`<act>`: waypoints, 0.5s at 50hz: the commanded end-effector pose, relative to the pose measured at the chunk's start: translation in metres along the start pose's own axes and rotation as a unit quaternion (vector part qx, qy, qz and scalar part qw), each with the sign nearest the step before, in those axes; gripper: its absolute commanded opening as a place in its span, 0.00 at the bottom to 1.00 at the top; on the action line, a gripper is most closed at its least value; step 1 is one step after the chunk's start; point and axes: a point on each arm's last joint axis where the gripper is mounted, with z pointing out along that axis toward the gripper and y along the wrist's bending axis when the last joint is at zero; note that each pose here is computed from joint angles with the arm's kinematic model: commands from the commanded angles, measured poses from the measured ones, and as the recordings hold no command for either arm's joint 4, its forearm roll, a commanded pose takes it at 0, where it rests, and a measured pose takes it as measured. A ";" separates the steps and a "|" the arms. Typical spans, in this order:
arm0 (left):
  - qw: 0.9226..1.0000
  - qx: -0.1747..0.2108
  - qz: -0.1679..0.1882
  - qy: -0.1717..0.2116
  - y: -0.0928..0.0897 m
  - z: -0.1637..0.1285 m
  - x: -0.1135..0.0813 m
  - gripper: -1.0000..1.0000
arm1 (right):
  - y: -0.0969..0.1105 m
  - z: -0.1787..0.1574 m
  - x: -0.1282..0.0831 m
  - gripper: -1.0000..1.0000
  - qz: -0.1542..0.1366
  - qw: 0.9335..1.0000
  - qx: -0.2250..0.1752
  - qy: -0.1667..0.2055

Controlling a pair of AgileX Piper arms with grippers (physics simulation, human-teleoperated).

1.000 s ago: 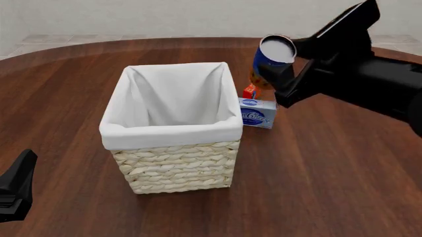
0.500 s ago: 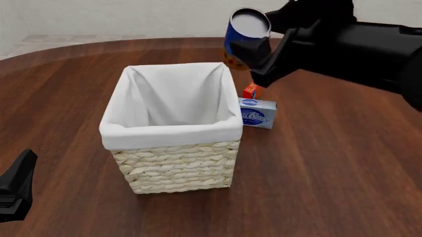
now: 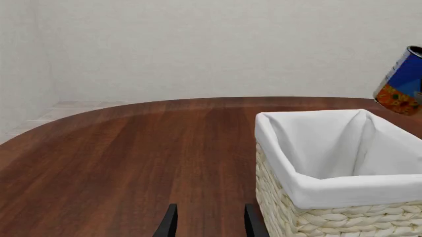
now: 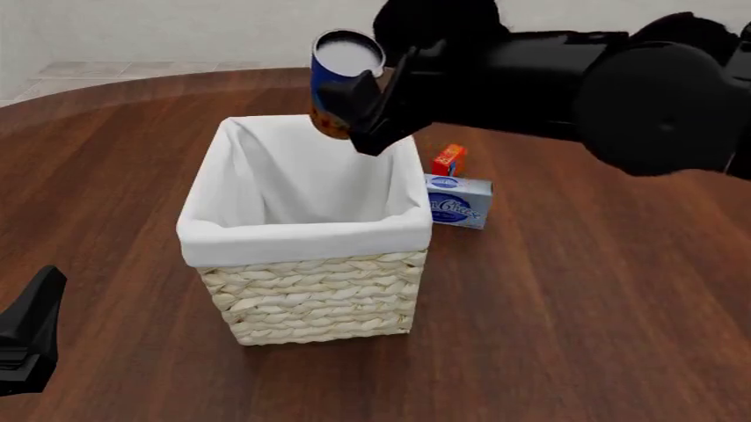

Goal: Pick up the alphabet soup and put it in the basket.

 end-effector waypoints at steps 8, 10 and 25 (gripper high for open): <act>1.000 0.000 0.000 0.000 0.000 0.000 0.000 1.00 | 0.028 0.038 -0.009 0.00 0.016 0.998 -0.052 0.041; 1.000 0.000 0.000 0.000 0.000 0.000 0.000 1.00 | 0.026 0.042 -0.008 0.00 0.013 0.998 -0.050 0.045; 1.000 0.000 0.000 0.000 0.000 0.000 0.000 1.00 | 0.036 0.063 -0.003 0.00 0.006 0.993 -0.071 0.092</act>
